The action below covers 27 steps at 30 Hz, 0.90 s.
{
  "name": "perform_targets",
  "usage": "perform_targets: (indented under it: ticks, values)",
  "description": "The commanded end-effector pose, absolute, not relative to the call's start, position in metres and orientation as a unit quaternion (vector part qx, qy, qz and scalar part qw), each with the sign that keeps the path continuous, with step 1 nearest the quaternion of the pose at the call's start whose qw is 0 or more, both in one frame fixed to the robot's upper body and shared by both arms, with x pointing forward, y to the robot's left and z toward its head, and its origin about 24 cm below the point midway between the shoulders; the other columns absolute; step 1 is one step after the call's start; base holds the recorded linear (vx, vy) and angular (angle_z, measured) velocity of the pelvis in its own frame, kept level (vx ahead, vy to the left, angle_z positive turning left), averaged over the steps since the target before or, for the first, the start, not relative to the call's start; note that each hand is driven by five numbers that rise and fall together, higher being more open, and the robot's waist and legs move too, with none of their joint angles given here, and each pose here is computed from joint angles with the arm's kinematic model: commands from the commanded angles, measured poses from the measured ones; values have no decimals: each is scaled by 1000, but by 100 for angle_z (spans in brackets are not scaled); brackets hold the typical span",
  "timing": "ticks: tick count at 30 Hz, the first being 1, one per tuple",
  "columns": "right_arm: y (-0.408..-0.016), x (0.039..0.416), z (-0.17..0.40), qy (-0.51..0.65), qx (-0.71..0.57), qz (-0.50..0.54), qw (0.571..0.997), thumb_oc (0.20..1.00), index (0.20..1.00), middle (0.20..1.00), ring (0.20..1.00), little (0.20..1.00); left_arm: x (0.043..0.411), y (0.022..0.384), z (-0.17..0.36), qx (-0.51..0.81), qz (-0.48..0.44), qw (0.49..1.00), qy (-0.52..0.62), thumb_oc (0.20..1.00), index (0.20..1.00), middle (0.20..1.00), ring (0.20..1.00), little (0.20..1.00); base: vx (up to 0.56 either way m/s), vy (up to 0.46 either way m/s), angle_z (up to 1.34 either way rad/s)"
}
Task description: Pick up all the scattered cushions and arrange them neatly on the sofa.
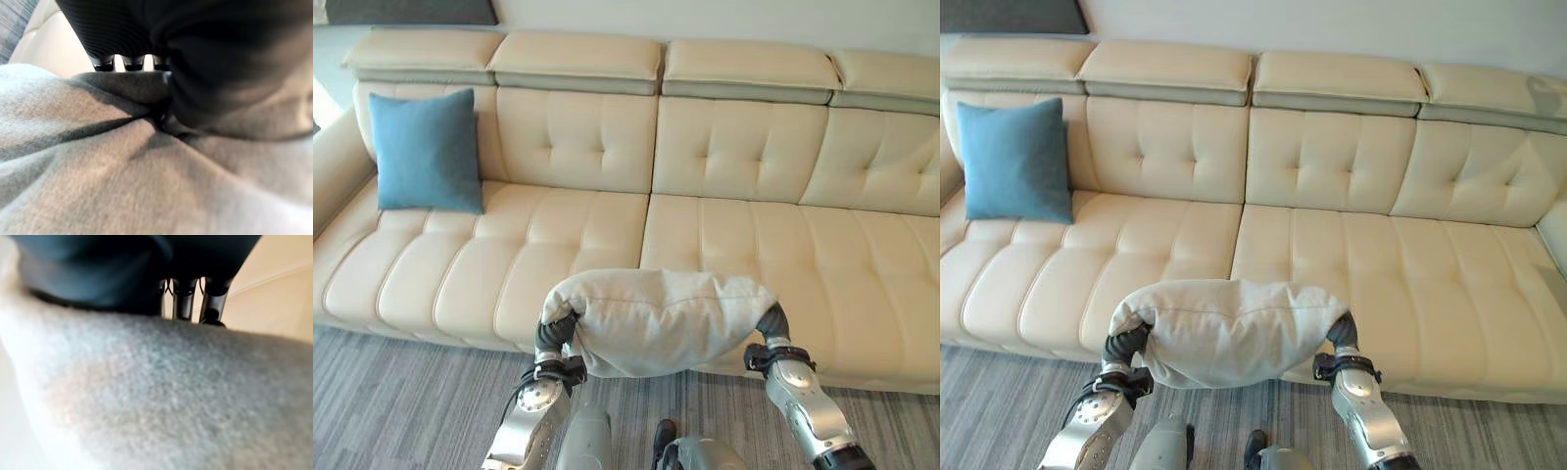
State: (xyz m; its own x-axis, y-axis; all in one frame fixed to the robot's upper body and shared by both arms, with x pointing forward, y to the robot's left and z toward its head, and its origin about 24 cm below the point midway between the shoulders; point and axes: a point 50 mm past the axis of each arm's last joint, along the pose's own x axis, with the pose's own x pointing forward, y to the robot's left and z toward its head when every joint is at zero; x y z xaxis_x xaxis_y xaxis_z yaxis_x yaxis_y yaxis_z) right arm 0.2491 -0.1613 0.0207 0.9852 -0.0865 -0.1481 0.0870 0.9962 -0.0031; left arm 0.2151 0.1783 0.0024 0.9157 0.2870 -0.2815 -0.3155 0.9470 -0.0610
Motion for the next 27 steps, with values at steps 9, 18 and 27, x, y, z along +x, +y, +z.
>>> perform_targets:
  ticks: [9,18,27]
  values:
    - [-124,262,76,-58,48,10,997,200,200,200,200,200,245,147,62,-90,98,991,-14,200,200,200,200,200,289,86,3]
    - [-116,254,72,-49,61,14,997,200,200,200,200,200,240,150,62,-78,95,992,-12,200,200,200,200,200,289,223,-14]
    - [-89,270,103,-106,87,38,990,200,200,200,200,200,251,155,86,-64,111,989,-71,200,200,200,200,200,42,131,-14]
